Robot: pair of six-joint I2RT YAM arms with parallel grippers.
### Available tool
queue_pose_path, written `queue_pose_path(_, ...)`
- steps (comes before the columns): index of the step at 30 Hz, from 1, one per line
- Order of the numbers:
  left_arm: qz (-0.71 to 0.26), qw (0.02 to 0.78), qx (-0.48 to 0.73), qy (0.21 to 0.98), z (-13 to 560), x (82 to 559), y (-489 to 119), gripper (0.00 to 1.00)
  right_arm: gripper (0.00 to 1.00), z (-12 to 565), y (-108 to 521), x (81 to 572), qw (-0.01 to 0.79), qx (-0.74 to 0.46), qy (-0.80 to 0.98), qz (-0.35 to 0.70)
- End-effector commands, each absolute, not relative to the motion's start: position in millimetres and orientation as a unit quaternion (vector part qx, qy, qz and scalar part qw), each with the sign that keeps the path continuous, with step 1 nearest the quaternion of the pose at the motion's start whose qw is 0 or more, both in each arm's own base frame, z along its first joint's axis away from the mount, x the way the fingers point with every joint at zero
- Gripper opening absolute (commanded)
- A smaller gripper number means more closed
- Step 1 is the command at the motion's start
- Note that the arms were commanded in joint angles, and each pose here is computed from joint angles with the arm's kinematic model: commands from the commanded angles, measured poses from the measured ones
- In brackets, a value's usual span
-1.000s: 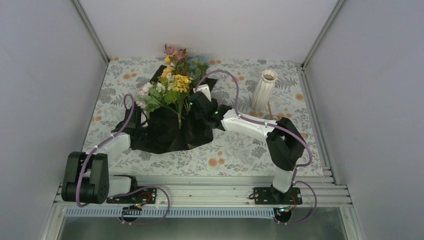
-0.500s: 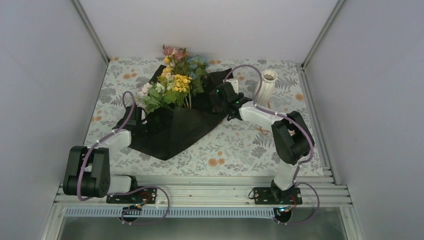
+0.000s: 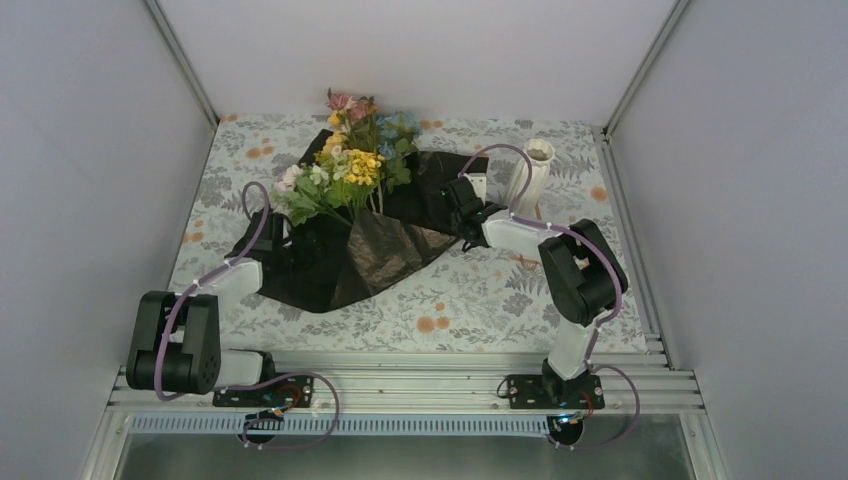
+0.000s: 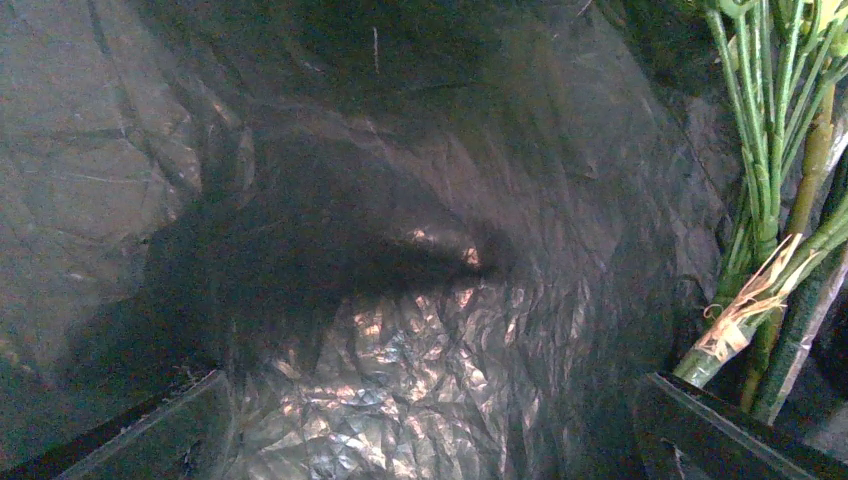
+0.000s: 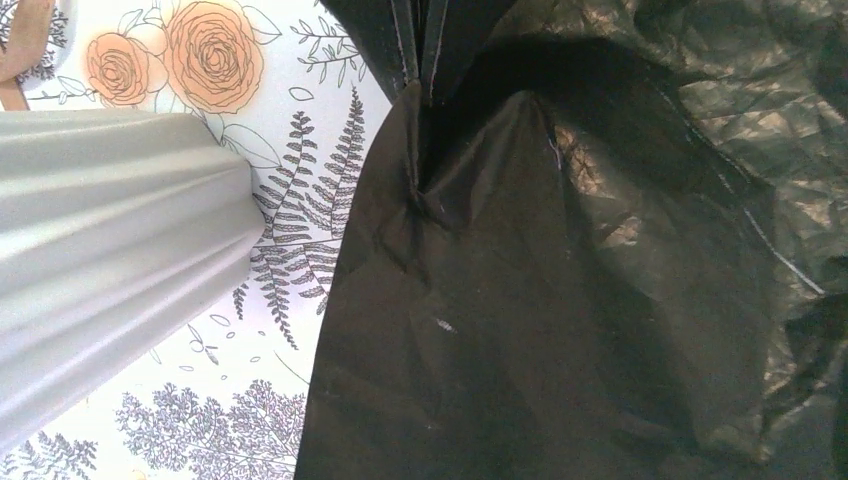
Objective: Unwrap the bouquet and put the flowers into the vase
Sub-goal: Unfold the wrapping paper at the center of the board.
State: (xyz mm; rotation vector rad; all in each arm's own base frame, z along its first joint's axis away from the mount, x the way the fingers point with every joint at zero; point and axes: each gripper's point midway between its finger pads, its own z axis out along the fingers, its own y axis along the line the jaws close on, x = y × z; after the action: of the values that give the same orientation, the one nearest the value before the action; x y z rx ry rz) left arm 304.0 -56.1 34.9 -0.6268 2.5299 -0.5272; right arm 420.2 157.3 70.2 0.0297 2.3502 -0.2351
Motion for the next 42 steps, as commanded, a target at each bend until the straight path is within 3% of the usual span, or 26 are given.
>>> queue_pose_path(1,-0.153,0.212,-0.254,0.931,19,292,-42,1.0,0.04,60,143,425,0.386,0.056,0.916,-0.093)
queue_pose_path(9,-0.153,0.218,-0.251,0.931,25,294,-41,1.0,0.05,60,144,425,0.384,0.054,0.919,-0.079)
queue_pose_path(18,-0.231,0.273,-0.186,0.915,77,304,-68,1.0,0.17,101,158,424,0.4,0.044,0.915,-0.024)
queue_pose_path(24,-0.306,0.305,-0.109,0.895,119,306,-106,1.0,0.32,121,158,414,0.394,0.039,0.918,-0.011)
queue_pose_path(31,-0.352,0.29,-0.029,0.89,129,307,-154,1.0,0.47,165,158,403,0.418,0.036,0.907,0.021)
queue_pose_path(42,-0.423,0.23,0.049,0.875,114,293,-208,1.0,0.52,207,178,387,0.439,-0.009,0.893,0.1)
